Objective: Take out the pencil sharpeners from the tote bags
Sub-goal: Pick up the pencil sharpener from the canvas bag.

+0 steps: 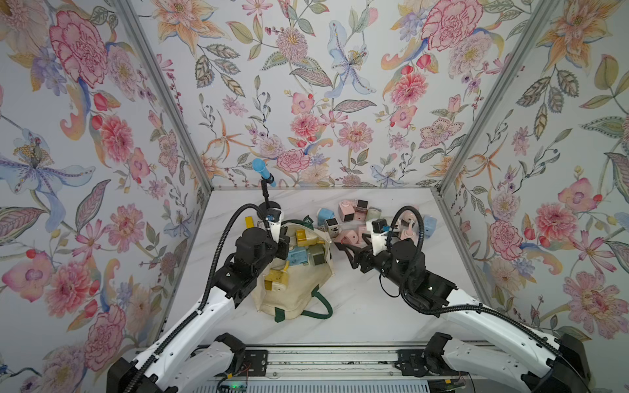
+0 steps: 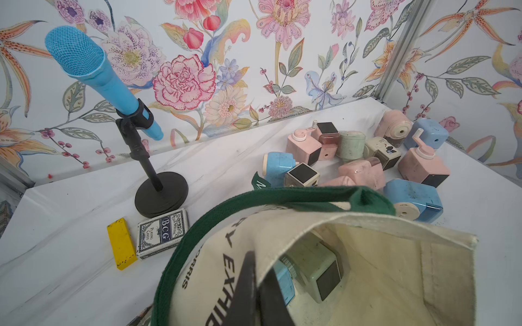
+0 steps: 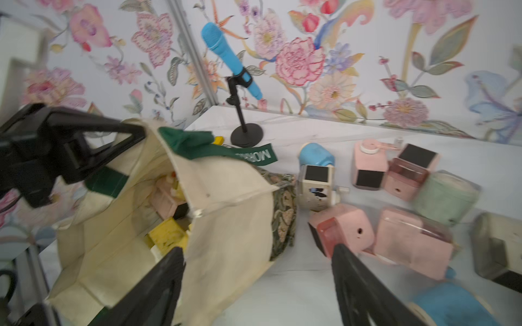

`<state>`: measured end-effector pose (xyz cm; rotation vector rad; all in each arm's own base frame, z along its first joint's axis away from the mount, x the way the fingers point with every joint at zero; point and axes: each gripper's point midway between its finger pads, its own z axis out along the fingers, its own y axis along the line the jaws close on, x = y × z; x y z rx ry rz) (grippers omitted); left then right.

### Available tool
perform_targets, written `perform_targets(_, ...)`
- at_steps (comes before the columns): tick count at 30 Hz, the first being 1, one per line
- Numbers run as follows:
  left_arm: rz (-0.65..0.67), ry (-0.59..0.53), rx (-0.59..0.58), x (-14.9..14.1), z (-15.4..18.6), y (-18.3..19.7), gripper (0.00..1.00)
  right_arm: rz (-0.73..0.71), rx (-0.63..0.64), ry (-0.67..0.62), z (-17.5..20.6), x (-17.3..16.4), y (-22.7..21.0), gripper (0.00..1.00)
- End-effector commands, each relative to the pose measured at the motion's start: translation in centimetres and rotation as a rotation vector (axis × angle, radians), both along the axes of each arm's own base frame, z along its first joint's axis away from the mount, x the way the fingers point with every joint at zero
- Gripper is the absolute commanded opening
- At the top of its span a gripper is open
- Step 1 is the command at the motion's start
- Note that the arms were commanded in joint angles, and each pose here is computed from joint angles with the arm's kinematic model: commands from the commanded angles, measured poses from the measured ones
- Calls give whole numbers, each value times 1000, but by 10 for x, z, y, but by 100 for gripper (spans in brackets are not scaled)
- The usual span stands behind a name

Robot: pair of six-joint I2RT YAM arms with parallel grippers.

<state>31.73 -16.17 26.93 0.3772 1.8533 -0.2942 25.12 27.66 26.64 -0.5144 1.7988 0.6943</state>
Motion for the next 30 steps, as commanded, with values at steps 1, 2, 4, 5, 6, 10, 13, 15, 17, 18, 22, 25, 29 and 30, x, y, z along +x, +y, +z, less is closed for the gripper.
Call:
perform_targets(1, -4, -18, 3, -10, -1, 3, 0, 163, -54, -114, 4, -25, 40, 81)
perform_targets(2, 6, -26, 10, -11, -3, 6, 0, 196, -59, -122, 1, -33, 51, 81)
perform_targets(4, 5, -33, 19, -14, -8, 9, 0, 266, -63, -122, -7, -45, 69, 81)
perform_targets(5, 2, -29, 22, -15, -12, 8, 0, 296, -73, -110, -13, -49, 79, 81)
perform_targets(6, -4, -22, 25, -15, -15, 7, 0, 328, -81, -93, -20, -53, 87, 81)
perform_targets(10, 1, -5, 35, -12, -16, 7, 0, 390, -91, -41, -44, -59, 111, 81)
perform_targets(13, 2, -4, 35, -12, -16, 7, 0, 420, -132, -11, -64, -63, 128, 82)
perform_targets(15, 3, -9, 30, -12, -14, 8, 0, 443, -156, 1, -77, -67, 139, 83)
perform_targets(17, 3, -15, 26, -13, -13, 8, 0, 449, -195, 10, -90, -69, 147, 84)
perform_targets(18, 2, -14, 28, -13, -14, 8, 0, 457, -216, 9, -95, -71, 153, 85)
perform_targets(22, -6, -8, 25, -12, -15, 6, 0, 464, -239, 35, -111, -72, 166, 88)
perform_targets(25, -7, -7, 23, -13, -14, 6, 0, 469, -285, 35, -126, -74, 173, 91)
perform_targets(29, -7, -12, 17, -13, -12, 7, 0, 453, -335, 1, -129, -73, 177, 100)
perform_targets(30, -8, -14, 16, -13, -11, 6, 0, 451, -333, -19, -125, -75, 177, 100)
